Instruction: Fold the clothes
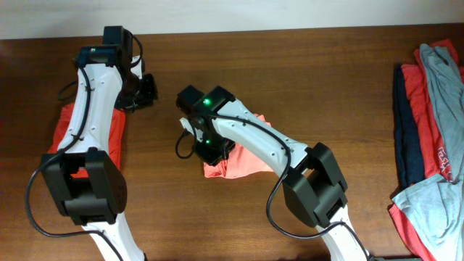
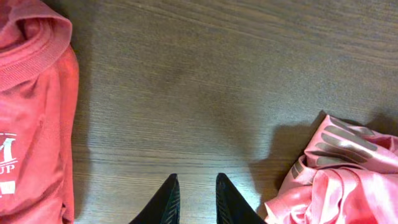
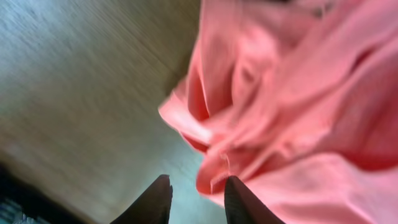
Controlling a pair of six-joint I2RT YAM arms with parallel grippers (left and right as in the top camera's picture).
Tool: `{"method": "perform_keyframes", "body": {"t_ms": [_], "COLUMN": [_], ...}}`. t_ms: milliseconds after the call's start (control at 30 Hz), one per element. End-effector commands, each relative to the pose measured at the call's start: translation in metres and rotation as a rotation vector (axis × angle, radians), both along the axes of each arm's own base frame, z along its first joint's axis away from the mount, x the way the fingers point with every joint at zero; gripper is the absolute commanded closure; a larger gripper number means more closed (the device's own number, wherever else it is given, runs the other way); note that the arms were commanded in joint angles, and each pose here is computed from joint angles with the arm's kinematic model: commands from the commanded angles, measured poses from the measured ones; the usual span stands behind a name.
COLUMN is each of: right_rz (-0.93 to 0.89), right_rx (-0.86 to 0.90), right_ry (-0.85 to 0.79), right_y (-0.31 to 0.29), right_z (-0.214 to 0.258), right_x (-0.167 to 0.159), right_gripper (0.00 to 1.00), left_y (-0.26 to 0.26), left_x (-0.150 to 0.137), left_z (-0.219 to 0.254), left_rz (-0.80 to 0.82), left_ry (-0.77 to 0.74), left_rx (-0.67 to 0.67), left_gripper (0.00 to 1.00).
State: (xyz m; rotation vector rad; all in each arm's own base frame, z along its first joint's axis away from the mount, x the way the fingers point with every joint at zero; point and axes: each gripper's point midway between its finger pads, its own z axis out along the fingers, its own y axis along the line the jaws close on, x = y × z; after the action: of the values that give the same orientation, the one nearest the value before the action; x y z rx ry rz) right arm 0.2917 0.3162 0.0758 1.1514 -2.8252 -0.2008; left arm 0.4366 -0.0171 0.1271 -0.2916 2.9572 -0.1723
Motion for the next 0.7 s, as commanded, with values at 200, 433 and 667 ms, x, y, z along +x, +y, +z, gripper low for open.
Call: {"method": "perform_keyframes", "body": {"t_ms": [200, 433, 667], "right_rz": [-0.319, -0.491, -0.559], "right_rx": [-0.106, -0.098, -0.149], "right_ry": [-0.314, -0.184, -0.123], "right_y": [-0.095, -0.162, -0.196], "right_z": [0.112, 0.118, 0.105], "right_x": [0.063, 0.067, 0.066], "right_gripper": [0.66, 0.66, 0.67], "left_y": [-0.058, -0.124, -0.174], "left_x": [-0.017, -0.039, -0.072], "left_z": [0.005, 0.004, -0.015], "left_rz": [-0.201, -0.406, -0.534], "left_ry": [0.031, 0.052, 0.112], "left_rx": [-0.146, -0.152, -0.144], "left_gripper": [0.80, 0.83, 0.82]}}
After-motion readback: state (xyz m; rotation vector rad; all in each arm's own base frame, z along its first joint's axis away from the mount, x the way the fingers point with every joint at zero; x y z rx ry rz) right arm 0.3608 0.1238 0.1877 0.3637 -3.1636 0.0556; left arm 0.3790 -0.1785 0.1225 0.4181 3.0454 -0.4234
